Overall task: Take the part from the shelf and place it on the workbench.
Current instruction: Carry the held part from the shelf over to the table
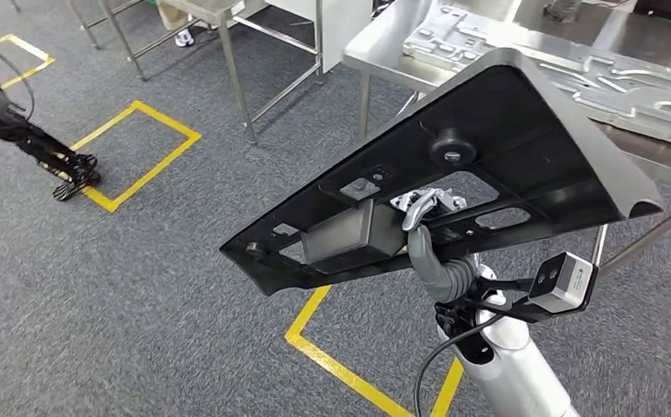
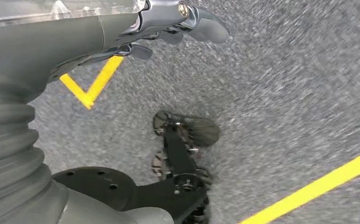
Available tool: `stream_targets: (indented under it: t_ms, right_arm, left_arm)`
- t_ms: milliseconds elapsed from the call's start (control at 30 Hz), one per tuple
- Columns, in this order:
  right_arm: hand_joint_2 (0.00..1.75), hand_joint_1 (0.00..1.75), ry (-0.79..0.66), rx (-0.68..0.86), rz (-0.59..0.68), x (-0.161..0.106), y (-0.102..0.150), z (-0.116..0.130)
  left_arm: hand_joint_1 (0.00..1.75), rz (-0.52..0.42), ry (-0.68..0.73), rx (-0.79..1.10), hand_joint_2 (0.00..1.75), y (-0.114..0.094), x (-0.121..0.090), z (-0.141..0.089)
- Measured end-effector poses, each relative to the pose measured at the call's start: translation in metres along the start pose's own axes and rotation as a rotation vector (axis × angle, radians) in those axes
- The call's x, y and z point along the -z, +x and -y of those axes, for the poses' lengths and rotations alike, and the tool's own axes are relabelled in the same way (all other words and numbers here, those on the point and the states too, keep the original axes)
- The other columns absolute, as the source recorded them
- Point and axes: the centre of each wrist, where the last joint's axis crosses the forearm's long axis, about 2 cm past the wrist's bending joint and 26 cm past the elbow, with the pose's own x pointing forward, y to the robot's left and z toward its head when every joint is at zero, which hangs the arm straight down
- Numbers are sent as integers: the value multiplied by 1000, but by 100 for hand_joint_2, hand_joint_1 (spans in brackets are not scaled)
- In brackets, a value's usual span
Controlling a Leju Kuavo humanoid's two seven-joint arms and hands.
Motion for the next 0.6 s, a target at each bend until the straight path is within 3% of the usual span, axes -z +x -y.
stream_targets:
  t_ms: [300, 600]
  right_arm:
    - [175, 175, -2, 3, -10, 0, -2, -1]
    - [175, 175, 0, 7, -15, -2, -2, -1]
  left_arm:
    - [0, -41, 20, 5, 175, -2, 0, -3]
    - [0, -16, 1, 19, 175, 0, 0, -3]
